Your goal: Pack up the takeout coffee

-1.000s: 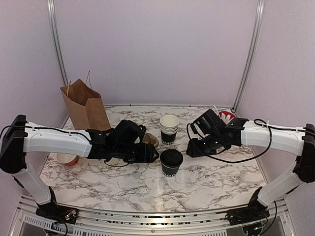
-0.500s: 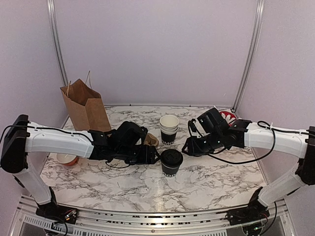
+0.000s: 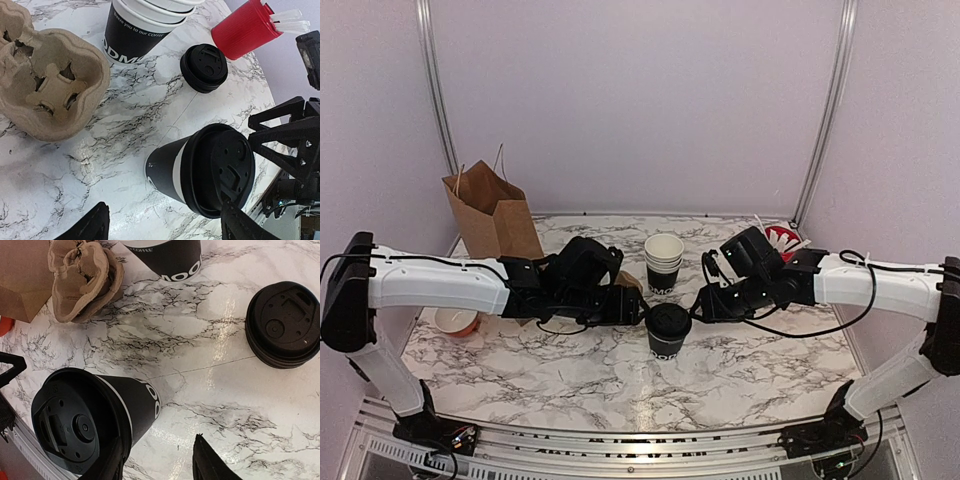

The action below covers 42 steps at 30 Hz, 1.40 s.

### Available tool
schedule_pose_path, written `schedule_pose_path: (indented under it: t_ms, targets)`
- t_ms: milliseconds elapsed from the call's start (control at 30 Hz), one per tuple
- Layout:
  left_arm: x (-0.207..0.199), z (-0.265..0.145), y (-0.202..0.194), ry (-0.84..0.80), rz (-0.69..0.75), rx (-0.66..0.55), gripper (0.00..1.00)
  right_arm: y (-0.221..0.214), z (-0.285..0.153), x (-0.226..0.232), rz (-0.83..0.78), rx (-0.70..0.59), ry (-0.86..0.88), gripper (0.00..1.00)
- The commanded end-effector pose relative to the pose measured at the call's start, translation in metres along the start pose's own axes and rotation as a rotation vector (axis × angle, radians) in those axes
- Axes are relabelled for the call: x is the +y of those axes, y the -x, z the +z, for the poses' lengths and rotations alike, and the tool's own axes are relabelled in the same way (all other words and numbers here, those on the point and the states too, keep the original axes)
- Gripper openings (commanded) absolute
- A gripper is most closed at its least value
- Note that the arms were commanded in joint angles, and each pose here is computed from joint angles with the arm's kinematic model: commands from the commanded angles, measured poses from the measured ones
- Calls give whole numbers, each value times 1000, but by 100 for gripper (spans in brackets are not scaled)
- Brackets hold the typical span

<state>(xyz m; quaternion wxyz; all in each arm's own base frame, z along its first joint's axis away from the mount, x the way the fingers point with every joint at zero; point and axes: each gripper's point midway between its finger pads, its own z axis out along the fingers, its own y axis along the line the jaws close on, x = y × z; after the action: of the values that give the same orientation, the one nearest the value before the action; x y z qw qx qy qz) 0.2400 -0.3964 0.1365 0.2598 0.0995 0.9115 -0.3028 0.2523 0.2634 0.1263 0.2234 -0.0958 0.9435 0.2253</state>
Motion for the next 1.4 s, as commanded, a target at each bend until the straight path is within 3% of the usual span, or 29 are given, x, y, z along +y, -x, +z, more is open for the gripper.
schedule_pose_path:
  t_ms: [0, 233, 433, 800, 900, 1200, 1367]
  targets:
    - [-16, -23, 24, -11, 33, -61, 77, 5, -1, 2, 8, -14, 13, 46]
    - [-19, -12, 20, 4, 61, -42, 76, 4, 1, 1, 7, -11, 9, 46]
    - [-25, -4, 12, 30, 103, -23, 51, 5, 1, 1, 4, -10, 6, 46]
    - [-54, -34, 39, 29, 176, -79, 27, 3, 4, -1, -1, 0, -5, 46]
    - [-52, -24, 30, 32, 186, -45, 22, 2, 5, -1, 0, 3, -4, 45]
    - [-1, 51, -61, 132, 176, 206, 16, 2, 8, 1, -6, 11, 2, 45]
    - [-6, 40, -46, 132, 187, 147, 17, 4, 5, 1, -10, 8, 0, 45]
